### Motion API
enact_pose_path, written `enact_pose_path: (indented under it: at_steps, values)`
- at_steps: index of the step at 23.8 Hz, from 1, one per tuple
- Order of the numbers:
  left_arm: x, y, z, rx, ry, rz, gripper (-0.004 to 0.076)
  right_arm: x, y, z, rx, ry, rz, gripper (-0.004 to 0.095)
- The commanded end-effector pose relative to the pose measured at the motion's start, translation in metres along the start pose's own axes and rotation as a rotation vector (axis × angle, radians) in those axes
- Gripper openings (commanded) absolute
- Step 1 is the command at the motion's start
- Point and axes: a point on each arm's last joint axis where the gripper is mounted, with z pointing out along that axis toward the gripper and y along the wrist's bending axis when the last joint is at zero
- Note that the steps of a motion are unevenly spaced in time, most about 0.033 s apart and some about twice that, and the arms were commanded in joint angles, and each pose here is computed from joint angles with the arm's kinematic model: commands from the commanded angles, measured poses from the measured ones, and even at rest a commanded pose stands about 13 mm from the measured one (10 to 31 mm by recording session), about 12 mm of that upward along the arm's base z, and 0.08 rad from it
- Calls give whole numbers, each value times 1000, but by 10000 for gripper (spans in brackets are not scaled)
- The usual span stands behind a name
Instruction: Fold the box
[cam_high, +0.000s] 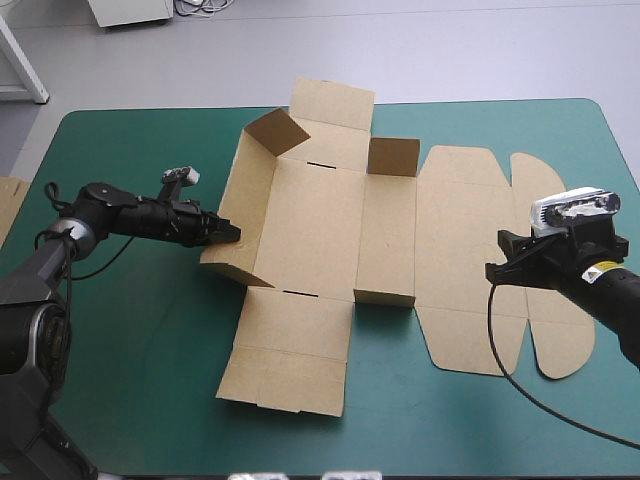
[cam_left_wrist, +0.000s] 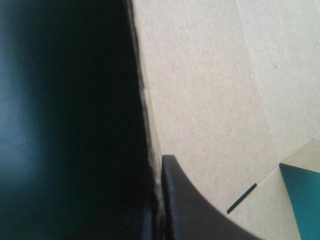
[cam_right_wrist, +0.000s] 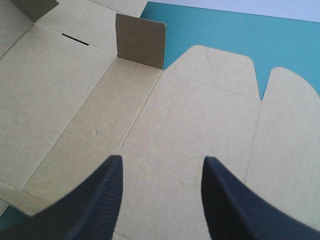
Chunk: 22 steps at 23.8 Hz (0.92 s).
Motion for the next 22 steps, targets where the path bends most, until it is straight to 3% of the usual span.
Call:
enact_pose_path:
  at_steps: [1,7,13,22]
  values:
    - [-30,-43,-26,-33,-47,148,-10,-19,-3,-10,49,-110,-45,470]
    - [-79,-97,-65,-229,-52,505,-10,-22,-3,-12,54,-120,-59,470]
    - [-102,-115,-102,-398,-89,699,-9,-24,-3,-13,48,-122,-68,470]
    - [-100,-128,-83,-290,67,949,-8,-21,-2,-13,37,-95,-67,470]
